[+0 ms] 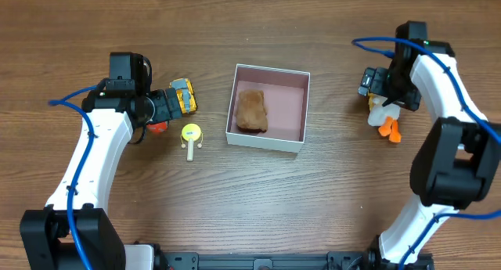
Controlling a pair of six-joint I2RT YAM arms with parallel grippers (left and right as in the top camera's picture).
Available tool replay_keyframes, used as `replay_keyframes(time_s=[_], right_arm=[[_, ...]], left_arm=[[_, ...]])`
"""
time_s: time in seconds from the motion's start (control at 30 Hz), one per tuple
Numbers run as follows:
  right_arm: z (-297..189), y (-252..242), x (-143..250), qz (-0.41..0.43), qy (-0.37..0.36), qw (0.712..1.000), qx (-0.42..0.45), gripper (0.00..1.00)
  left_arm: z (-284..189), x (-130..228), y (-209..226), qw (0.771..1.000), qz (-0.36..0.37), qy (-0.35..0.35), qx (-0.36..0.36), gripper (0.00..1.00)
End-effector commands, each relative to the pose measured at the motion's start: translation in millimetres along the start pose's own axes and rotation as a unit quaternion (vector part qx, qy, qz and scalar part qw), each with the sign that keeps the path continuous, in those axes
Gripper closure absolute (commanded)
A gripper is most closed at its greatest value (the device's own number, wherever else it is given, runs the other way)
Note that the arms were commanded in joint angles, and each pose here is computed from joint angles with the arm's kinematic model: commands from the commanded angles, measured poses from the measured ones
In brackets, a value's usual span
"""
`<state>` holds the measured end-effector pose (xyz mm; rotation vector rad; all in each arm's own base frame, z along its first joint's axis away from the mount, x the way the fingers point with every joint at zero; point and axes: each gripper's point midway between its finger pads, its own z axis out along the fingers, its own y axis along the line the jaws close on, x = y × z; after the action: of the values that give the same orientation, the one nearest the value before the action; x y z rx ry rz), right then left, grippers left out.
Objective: Pack container
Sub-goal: 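Move the right gripper to the white plush duck and grasp it, then place the duck with the right gripper into the box beside the bear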
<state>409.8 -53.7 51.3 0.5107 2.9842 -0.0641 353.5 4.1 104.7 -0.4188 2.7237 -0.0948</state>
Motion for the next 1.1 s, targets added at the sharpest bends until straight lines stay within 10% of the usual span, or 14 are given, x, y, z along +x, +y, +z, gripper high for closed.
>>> replay_keyframes(time_s=[0.0,0.2,0.47,0.8,1.07], right_arm=[[20,-4,8,-0.005,0.030,1.000,0.009,0.19],[15,-2,17,0.009,0.048,0.999,0.002,0.69],[-80,20,12,0.000,-0.013,0.999,-0.039,0.92],[-220,136,78,-0.063,-0.115,0.971,-0.199,0.93],[-181,217,94,-0.129,-0.147,0.965,-0.176,0.92]], left_arm=[[-3,-7,-6,1.000,0.005,-0.007,0.009,0.00],[-3,-6,-6,1.000,0.005,-0.007,0.009,0.00],[-3,-7,-6,1.000,0.005,-0.007,0.009,0.00],[-3,-7,-6,1.000,0.005,-0.007,0.009,0.00],[-3,-7,-6,1.000,0.005,-0.007,0.009,0.00]])
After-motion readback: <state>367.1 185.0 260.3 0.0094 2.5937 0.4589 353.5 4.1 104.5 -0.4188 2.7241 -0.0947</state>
